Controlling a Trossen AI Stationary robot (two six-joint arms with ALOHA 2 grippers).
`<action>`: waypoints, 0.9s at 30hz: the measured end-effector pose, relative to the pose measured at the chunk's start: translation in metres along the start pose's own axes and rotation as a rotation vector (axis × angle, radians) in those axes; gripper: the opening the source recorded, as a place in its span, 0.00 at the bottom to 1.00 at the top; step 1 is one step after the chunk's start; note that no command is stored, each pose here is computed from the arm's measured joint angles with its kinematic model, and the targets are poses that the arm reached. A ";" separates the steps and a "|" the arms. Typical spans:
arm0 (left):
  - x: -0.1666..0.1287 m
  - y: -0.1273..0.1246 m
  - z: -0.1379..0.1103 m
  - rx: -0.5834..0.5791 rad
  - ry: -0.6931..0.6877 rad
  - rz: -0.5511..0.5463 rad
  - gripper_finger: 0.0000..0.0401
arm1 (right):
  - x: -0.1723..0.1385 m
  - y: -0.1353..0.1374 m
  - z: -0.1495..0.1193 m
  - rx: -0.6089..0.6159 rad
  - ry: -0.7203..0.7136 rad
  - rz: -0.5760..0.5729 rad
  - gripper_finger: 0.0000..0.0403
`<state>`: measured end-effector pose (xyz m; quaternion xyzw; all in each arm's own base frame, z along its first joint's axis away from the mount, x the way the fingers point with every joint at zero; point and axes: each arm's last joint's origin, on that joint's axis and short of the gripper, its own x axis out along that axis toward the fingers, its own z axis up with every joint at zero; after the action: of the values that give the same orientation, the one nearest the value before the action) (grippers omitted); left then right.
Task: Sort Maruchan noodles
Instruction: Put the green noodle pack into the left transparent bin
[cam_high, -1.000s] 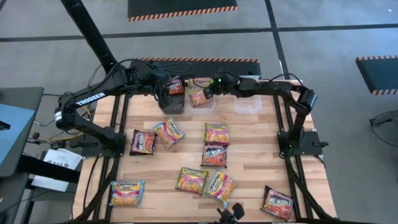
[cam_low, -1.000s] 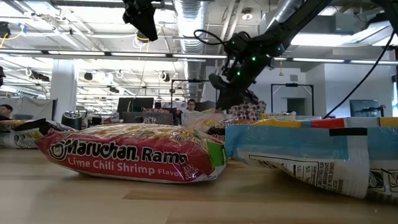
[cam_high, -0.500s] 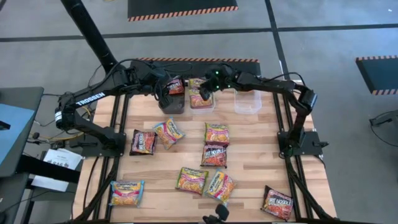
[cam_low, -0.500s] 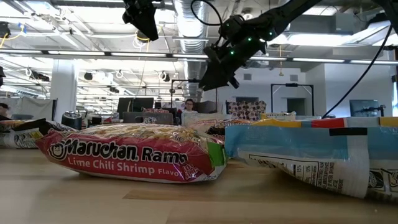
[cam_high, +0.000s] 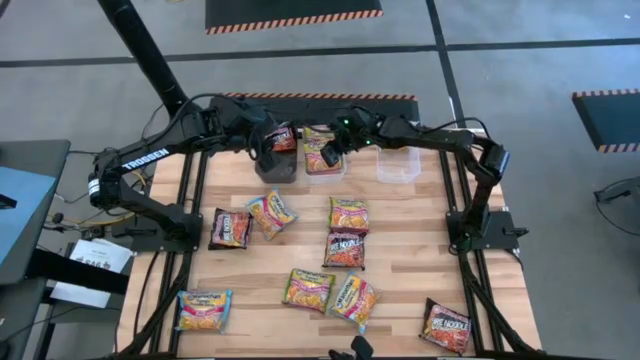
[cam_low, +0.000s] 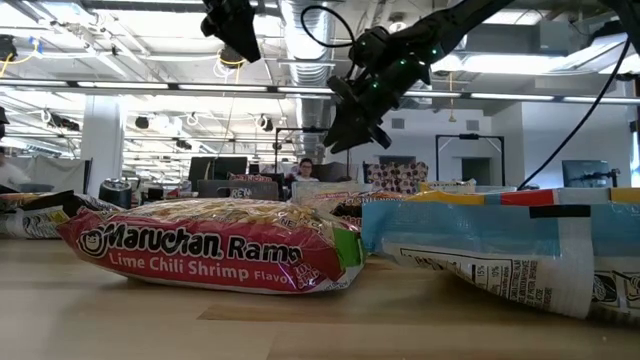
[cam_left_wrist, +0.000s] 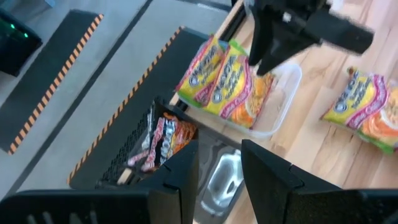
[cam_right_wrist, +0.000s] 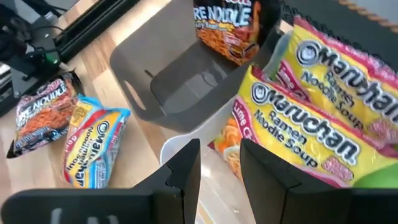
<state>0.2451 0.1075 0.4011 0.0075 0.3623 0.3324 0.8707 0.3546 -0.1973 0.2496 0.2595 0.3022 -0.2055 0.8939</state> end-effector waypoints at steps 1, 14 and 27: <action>0.000 0.000 0.000 -0.002 -0.005 0.000 0.27 | 0.000 -0.002 0.000 0.011 0.007 -0.005 0.34; 0.000 0.000 0.000 -0.018 -0.002 -0.016 0.27 | 0.050 -0.007 -0.023 0.082 0.204 -0.052 0.34; 0.000 0.000 0.000 -0.016 0.002 -0.015 0.27 | 0.080 -0.008 -0.022 0.051 0.297 -0.142 0.34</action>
<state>0.2453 0.1071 0.4008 -0.0024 0.3606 0.3286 0.8729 0.3994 -0.2074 0.1798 0.2875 0.4432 -0.2349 0.8159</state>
